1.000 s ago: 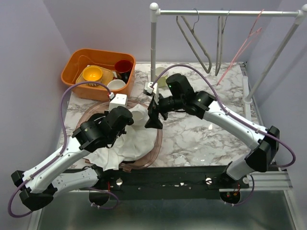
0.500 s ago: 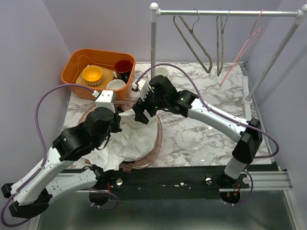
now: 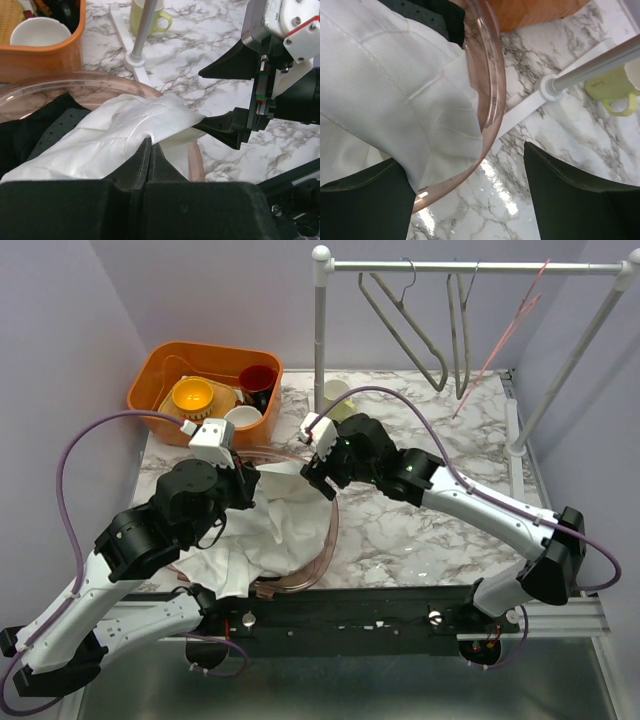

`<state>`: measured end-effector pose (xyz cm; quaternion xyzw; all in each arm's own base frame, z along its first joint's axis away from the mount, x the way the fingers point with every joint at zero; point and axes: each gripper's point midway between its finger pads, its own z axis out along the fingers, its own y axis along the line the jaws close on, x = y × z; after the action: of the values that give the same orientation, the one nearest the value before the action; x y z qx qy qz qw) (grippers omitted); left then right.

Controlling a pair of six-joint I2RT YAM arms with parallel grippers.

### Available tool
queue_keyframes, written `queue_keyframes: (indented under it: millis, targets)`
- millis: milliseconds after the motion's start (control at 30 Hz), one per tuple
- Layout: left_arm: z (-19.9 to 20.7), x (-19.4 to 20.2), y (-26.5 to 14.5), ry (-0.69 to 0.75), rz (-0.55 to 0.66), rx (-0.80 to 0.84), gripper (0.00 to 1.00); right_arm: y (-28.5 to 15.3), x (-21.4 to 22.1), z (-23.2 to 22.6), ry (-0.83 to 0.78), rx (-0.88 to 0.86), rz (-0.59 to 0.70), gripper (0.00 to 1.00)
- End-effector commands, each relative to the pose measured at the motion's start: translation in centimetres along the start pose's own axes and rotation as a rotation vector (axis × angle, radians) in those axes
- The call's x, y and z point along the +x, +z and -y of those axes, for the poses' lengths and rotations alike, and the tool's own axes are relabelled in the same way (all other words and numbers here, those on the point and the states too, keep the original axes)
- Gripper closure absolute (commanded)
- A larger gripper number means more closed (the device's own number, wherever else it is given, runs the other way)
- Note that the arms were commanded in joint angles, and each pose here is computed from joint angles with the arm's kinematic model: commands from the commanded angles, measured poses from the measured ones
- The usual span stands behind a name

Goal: Place the skirt on the hanger

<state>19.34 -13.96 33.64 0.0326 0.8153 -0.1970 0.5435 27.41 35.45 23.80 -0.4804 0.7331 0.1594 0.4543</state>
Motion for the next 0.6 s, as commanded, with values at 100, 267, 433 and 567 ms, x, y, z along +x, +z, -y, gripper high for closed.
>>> queue_keyframes:
  millis: [100, 267, 433, 567]
  targets:
    - [2.5, -5.4, -2.0, -0.044, 0.144, 0.131, 1.00, -4.6, 1.0, 3.7, -0.075, 0.110, -0.008, 0.26]
    - [3.2, -6.8, -3.1, -0.044, 0.181, 0.180, 1.00, -6.9, 2.5, 2.9, -0.079, 0.030, 0.004, 0.40]
    - [4.0, -7.5, -3.2, -0.039, 0.193, 0.211, 1.00, -8.9, 3.1, 5.0, -0.042, 0.042, 0.013, 0.47]
    - [4.0, -7.7, -2.9, -0.020, 0.197, 0.204, 1.00, -10.1, 4.2, 5.1, -0.021, 0.002, 0.007, 0.41]
